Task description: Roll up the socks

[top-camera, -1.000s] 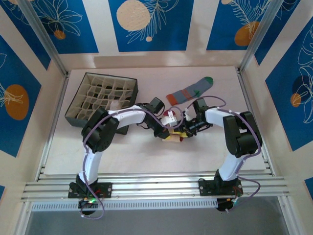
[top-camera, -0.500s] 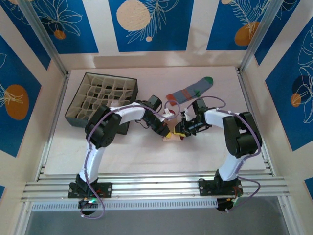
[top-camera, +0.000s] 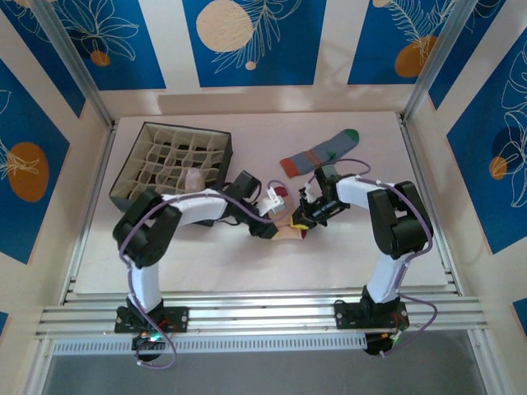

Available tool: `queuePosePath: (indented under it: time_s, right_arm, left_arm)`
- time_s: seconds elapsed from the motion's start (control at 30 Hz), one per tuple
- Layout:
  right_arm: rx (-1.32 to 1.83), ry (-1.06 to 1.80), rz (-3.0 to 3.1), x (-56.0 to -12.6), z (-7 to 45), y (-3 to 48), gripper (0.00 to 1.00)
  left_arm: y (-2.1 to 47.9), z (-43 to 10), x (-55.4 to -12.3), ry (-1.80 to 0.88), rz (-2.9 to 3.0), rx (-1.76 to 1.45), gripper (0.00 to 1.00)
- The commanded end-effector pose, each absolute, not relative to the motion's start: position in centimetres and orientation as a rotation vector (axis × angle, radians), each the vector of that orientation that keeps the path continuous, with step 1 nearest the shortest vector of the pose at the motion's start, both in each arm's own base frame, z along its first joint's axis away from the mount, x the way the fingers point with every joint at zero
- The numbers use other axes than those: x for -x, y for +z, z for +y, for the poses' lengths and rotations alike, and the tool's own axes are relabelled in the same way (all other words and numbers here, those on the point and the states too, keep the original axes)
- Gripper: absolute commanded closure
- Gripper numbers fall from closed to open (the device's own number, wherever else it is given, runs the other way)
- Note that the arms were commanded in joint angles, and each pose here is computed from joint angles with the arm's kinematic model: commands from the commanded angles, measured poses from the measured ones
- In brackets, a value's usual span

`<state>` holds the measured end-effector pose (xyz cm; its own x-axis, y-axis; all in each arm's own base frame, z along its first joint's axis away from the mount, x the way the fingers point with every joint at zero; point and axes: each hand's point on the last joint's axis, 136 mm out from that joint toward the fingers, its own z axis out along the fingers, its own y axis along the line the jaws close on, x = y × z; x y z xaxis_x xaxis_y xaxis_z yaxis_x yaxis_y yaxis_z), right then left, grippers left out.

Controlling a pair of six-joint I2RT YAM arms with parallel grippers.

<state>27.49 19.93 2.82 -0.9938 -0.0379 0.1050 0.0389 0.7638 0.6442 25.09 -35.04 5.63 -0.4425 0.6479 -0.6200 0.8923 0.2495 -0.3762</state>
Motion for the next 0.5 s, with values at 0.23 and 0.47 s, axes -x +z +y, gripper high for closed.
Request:
queuePosePath:
  time_s: [0.23,0.47]
  right_arm:
    - [-0.027,-0.848,-2.811,-25.9,18.9,0.7,1.00]
    - [-0.054,-0.844,-2.785,-25.9,19.4,0.7,1.00]
  left_arm:
    - [10.3,-36.4,-23.4,-0.502,1.414,-1.673,0.59]
    - [8.3,-37.5,-24.1,-0.292,1.342,-1.747,0.56]
